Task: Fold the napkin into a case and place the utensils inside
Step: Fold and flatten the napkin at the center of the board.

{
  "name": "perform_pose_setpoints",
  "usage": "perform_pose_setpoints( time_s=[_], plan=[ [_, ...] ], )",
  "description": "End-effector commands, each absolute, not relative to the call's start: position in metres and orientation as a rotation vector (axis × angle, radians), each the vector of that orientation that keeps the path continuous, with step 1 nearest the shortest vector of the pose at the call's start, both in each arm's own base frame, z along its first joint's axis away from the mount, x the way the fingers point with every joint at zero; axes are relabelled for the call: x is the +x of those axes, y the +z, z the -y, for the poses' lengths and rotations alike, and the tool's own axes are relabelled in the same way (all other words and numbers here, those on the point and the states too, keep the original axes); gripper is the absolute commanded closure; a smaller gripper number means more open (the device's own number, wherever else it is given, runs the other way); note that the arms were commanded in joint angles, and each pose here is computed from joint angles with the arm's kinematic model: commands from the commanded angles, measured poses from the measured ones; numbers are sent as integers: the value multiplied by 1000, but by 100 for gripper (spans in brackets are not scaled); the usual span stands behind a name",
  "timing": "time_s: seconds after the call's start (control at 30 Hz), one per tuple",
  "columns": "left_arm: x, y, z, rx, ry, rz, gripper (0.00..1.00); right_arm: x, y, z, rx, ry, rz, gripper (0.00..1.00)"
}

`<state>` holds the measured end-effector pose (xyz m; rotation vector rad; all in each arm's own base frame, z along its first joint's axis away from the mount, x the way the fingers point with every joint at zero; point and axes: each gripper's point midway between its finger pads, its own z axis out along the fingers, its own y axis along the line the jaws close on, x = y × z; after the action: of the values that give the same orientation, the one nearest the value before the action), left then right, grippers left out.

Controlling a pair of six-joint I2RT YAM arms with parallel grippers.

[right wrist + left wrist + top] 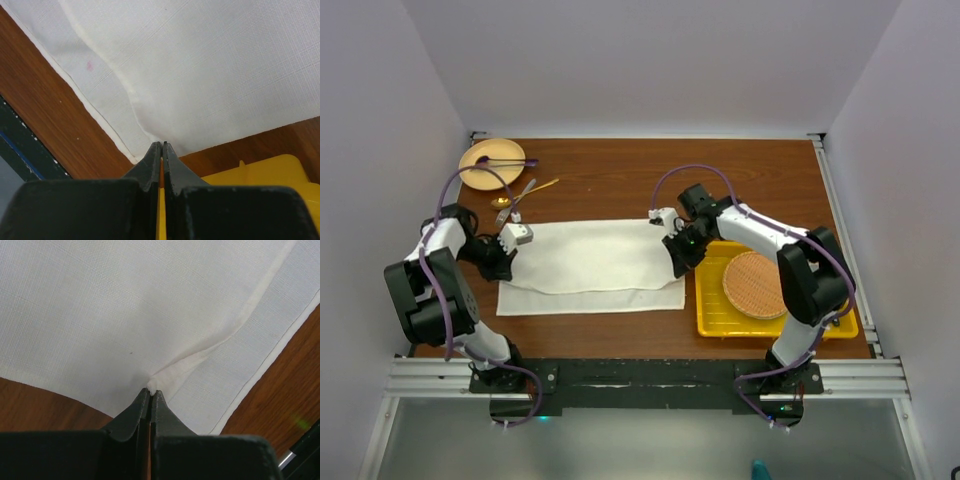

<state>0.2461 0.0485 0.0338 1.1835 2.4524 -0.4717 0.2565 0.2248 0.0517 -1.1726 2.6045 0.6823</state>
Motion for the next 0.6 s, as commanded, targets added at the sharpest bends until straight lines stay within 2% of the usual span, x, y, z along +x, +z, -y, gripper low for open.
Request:
perform_pose_setpoints(
  time_s=[0.0, 0.23, 0.57],
  plan=[
    [253, 68, -56, 1237, -386, -2378, 100, 254, 93, -226, -1204, 695, -2522, 100],
    [243, 93, -62, 1288, -390, -2355, 100, 245, 102, -224, -1197, 710, -2514, 100],
    [213, 62, -60, 1346, -409, -2410, 100, 220, 73, -233, -1260, 709, -2545, 100]
  ],
)
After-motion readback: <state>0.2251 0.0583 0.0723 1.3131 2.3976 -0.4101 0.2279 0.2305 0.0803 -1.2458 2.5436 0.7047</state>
